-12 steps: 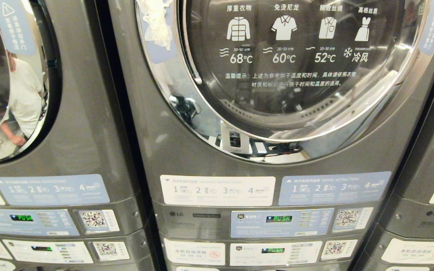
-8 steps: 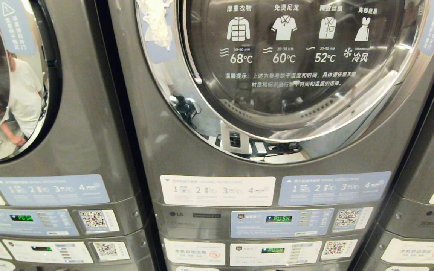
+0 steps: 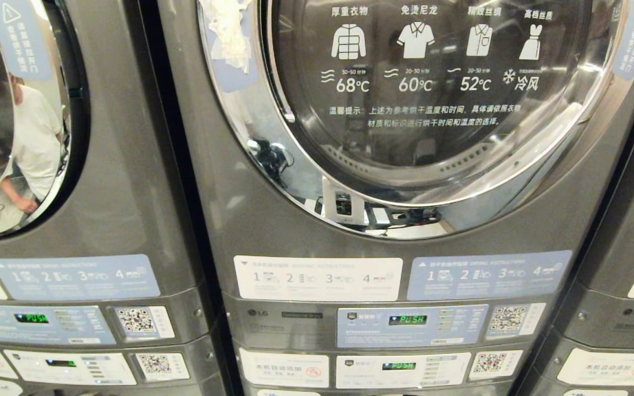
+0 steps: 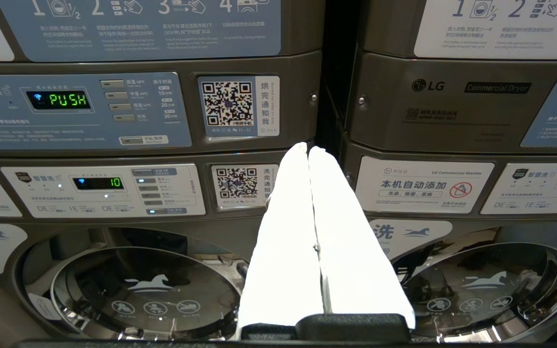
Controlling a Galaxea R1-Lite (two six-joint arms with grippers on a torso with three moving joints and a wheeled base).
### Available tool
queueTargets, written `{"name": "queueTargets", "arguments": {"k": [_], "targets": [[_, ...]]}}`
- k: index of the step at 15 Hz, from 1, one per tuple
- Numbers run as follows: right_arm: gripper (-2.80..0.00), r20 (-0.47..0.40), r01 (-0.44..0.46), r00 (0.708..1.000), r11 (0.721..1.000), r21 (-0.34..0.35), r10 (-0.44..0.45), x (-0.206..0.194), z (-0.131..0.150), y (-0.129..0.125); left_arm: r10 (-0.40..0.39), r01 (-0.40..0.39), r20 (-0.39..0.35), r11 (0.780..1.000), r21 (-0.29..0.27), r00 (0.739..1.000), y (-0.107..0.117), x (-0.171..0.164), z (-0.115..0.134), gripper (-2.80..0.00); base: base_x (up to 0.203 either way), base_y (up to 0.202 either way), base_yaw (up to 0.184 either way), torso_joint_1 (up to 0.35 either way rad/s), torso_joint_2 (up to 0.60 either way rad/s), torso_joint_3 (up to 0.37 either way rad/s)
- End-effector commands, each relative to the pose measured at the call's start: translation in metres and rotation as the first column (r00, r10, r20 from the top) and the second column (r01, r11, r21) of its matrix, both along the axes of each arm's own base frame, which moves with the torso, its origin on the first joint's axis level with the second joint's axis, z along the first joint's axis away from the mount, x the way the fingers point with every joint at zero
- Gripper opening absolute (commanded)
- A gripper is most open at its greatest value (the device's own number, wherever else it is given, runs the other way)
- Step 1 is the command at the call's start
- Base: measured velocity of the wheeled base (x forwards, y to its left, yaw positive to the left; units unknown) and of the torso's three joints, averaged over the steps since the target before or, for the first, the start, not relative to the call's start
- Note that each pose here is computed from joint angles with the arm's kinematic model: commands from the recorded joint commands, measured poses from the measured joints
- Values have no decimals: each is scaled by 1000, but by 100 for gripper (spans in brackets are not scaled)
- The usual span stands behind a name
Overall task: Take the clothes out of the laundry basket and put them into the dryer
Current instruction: Open the dryer
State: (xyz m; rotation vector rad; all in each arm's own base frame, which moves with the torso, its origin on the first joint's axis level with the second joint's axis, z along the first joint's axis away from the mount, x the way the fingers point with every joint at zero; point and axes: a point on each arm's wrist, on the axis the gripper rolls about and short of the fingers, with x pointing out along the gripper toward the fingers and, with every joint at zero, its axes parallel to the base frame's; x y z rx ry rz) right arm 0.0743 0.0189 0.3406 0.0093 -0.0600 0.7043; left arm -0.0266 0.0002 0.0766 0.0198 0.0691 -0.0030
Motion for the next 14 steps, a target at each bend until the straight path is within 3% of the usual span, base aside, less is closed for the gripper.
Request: {"name": "queueTargets", "arguments": {"k": [1,5,7,14], "targets": [[0,-134,-167,977,986,3,166,68,3,17,-1,1,0,1000,0,1000,0,0,0,-280,0,0,0,0,0,0],[0,-88,-338,938,941,-11,336,111,31,52,-1,1,0,1000,0,1000,0,0,0,-280,0,0,0,0,0,0],[0,-80,-396,916,918,-18,393,129,38,86,-1,1,0,1000,-1,1000,0,0,0,-280,0,0,0,0,0,0],[0,-44,-350,936,936,-33,348,156,37,200,0,0,0,1000,-1,1000,0,0,0,-280,0,0,0,0,0,0]]}}
